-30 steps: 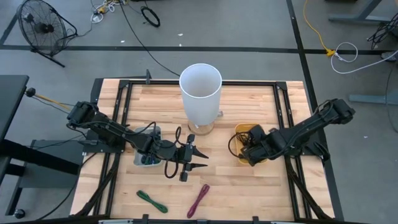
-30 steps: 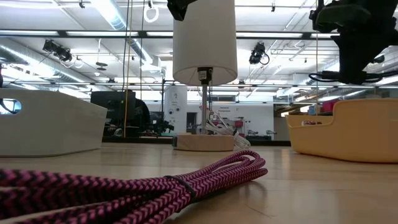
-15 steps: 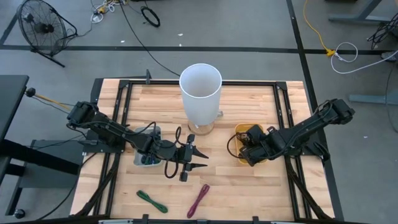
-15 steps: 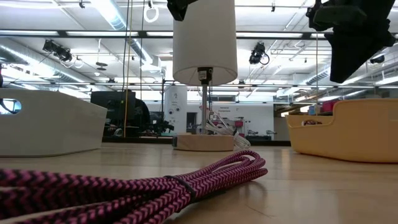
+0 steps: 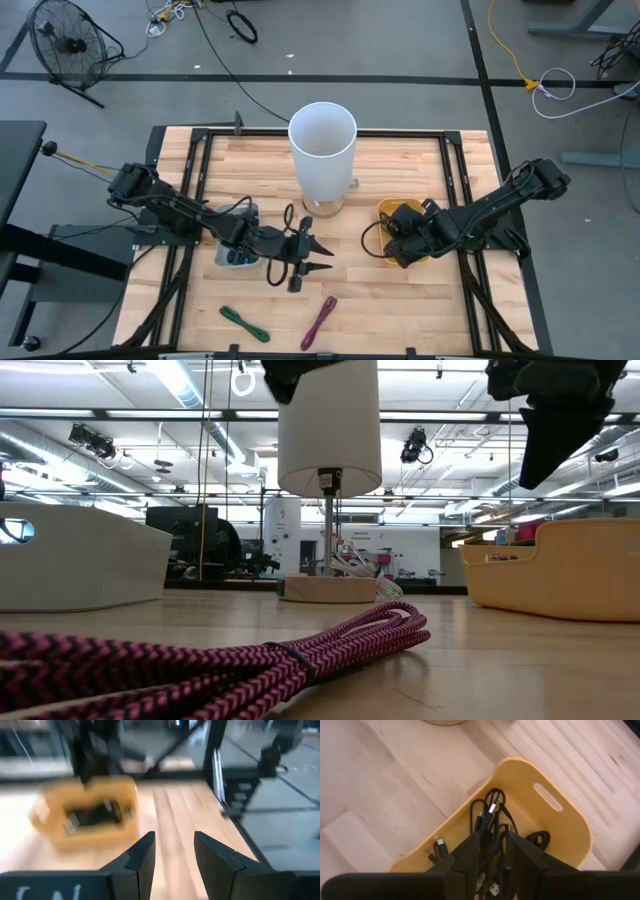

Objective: Pick & Place USB Port
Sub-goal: Put the pink patterned USB charger into the gray bin

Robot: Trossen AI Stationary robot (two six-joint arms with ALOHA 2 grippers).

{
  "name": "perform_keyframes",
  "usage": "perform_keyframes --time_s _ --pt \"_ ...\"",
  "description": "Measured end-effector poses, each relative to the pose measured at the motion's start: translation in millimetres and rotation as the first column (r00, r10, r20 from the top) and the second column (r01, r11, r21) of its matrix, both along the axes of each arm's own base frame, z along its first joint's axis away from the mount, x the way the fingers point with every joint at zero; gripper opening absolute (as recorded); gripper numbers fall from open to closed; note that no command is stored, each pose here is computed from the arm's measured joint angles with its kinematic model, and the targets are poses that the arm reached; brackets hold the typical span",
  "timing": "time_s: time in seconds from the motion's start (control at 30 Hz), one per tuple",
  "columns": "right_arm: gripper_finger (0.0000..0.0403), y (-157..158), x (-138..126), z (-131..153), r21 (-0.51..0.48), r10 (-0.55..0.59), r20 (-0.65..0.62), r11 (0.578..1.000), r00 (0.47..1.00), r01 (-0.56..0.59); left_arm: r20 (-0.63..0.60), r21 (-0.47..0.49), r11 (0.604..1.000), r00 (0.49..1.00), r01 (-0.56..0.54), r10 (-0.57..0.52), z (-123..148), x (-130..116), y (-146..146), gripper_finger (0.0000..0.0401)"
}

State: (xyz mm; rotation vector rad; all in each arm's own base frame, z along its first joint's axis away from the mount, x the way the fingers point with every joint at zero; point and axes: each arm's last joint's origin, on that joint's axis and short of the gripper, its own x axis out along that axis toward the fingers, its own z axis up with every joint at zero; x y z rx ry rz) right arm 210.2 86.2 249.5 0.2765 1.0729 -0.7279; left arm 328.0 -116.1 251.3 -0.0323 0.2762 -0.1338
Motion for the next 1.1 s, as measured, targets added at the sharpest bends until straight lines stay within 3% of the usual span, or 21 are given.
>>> perform_keyframes --time_s 0.13,0.27,0.4,0.53,0.83,1.1 --pt "0.0095 1 2 0 0.002 0.024 0.013 1.000 1.000 -0.024 -0.231 -0.123 0.992 0.972 0.014 -0.042 2 -2 -5 0.0140" --pt "0.0091 1 3 0 -0.002 0.043 0.011 0.999 0.999 -0.043 -0.359 -0.192 0.980 0.925 0.055 -0.122 1 -9 -21 0.0140" --pt "0.0091 1 3 0 0.000 0.039 0.016 0.999 0.999 -0.039 -0.389 -0.269 0.961 0.907 0.057 -0.163 9 -14 -39 0.0140" --pt "0.0091 2 5 1 0.006 0.046 0.032 0.999 0.998 -0.047 -0.477 -0.369 0.928 0.868 -0.052 -0.141 -5 -17 -51 0.0140" --pt "0.0091 3 7 1 0.010 0.058 0.048 0.998 0.997 -0.059 -0.649 -0.404 0.884 0.754 -0.234 -0.097 -49 -9 -62 0.0140" --pt "0.0091 3 8 1 0.005 0.058 0.058 0.998 0.997 -0.058 -0.683 -0.482 0.844 0.704 -0.235 -0.194 -80 5 -70 0.0140"
